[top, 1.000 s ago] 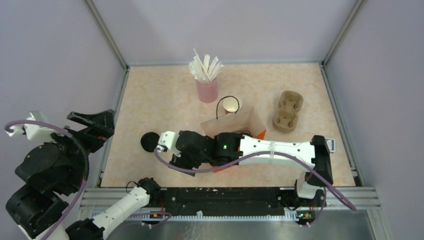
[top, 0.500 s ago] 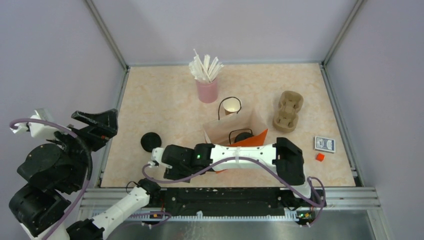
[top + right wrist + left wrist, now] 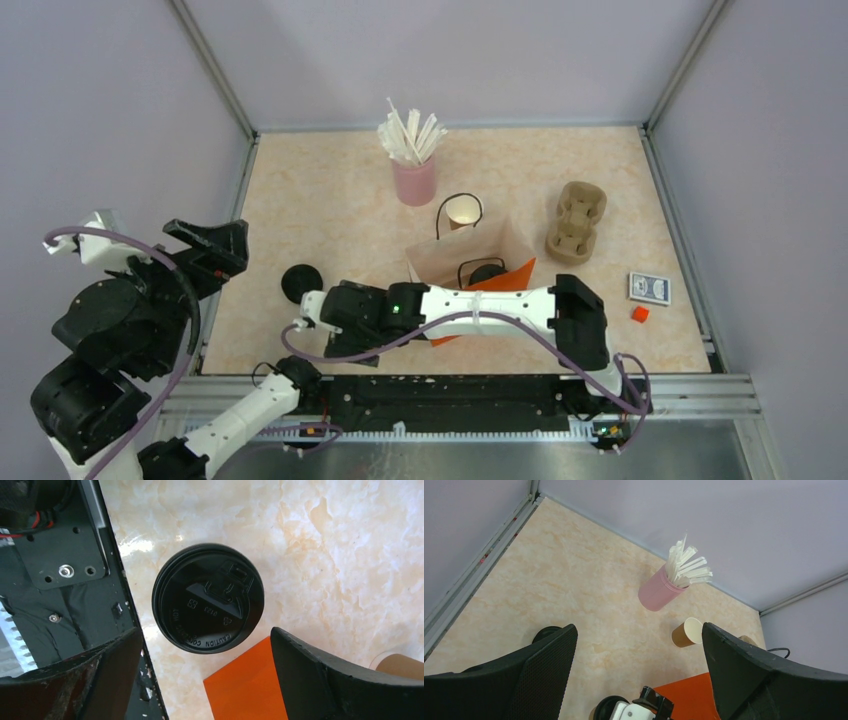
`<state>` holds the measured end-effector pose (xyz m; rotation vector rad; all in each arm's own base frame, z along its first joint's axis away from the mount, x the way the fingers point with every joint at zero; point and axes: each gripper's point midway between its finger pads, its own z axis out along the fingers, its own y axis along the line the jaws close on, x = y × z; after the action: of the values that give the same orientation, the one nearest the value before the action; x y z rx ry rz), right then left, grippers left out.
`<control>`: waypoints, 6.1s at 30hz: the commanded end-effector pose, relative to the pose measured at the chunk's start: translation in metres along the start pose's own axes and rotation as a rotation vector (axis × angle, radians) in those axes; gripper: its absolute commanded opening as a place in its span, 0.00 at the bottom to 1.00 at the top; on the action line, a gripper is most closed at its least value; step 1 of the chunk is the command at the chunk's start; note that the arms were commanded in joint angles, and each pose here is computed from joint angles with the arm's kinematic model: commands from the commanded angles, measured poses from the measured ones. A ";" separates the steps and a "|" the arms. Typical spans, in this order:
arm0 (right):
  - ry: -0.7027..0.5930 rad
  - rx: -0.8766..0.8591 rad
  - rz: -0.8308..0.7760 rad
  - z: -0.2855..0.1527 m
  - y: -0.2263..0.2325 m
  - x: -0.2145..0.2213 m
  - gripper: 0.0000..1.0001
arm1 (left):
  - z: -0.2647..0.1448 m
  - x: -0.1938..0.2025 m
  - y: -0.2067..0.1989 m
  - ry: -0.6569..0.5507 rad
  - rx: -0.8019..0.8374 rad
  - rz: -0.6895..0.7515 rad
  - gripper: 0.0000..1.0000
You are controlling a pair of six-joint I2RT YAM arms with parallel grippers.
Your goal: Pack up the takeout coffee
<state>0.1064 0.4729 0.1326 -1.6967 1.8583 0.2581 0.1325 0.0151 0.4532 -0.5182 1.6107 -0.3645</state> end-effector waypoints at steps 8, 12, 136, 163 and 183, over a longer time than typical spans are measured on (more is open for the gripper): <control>-0.379 -0.017 0.243 -0.145 -0.064 -0.099 0.93 | 0.019 0.014 -0.022 0.065 0.040 0.074 0.99; -0.474 -0.004 0.402 -0.186 -0.098 -0.094 0.93 | 0.024 0.036 -0.031 0.174 0.061 0.097 0.99; -0.815 0.534 0.878 -0.387 -0.204 0.027 0.91 | 0.018 0.367 0.061 1.181 -0.157 0.530 0.87; -0.553 0.660 1.087 -0.347 -0.208 0.093 0.91 | 0.037 0.280 -0.036 1.012 0.236 0.609 0.68; -0.161 0.513 1.213 -0.295 -0.206 0.160 0.76 | 0.030 0.124 -0.182 0.557 0.763 0.580 0.64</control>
<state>0.2232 0.1669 0.3381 -0.0868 2.2780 0.3880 0.1782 -0.1890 0.4161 0.5830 2.0206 -0.6067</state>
